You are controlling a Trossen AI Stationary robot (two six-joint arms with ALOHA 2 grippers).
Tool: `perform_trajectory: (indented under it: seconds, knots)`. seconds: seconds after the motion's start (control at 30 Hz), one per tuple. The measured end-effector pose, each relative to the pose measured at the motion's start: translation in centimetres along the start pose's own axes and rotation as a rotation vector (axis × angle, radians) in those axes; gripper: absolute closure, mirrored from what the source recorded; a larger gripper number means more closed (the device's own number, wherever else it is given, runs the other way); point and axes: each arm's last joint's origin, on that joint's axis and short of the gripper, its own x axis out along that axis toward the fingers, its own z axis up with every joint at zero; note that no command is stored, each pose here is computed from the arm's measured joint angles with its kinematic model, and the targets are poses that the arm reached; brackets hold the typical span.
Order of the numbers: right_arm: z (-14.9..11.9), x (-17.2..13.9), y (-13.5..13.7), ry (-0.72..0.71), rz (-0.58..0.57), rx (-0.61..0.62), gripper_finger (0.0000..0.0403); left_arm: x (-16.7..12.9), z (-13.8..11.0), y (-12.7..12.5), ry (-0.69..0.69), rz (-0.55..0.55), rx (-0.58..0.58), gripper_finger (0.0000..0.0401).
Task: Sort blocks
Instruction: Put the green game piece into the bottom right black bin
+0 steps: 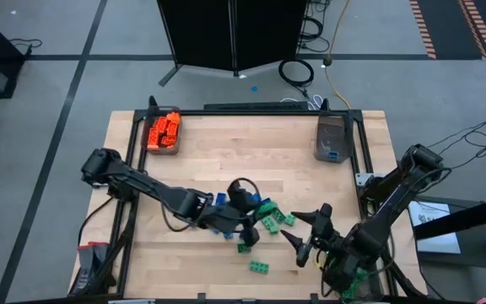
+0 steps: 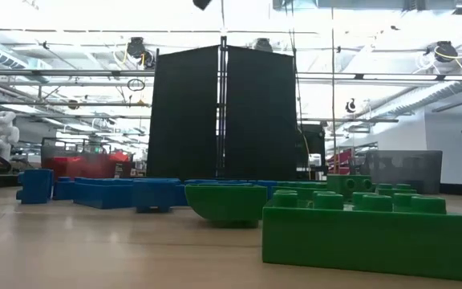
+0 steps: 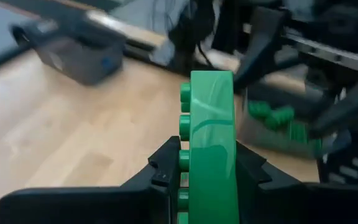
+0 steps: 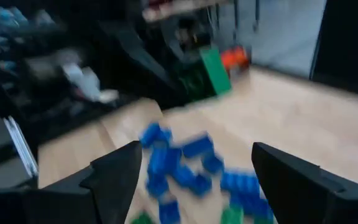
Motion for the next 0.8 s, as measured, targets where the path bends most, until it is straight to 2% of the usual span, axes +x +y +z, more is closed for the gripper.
perform_trajectory:
  seconds: [0.2,0.43,0.63,0.8]
  knots:
    - [6.8,-1.9,0.7,-0.173,0.064,-0.088,0.0103,-1.4,1.8,-1.0,-0.160,-0.027,-0.022,0.0322]
    - [13.5,-3.7,0.0,-0.326,0.292,-0.217,0.0103,-3.1,4.5,-2.5,-0.424,-0.130,-0.007,0.0322]
    - [15.5,-3.7,-0.5,-0.431,0.362,-0.234,0.0103,-4.9,6.0,-3.5,-0.623,-0.192,0.059,0.0322]
    - [15.9,-2.1,-0.4,-0.456,0.443,-0.210,0.0103,-5.0,6.3,-3.5,-0.648,-0.208,0.084,0.0322]
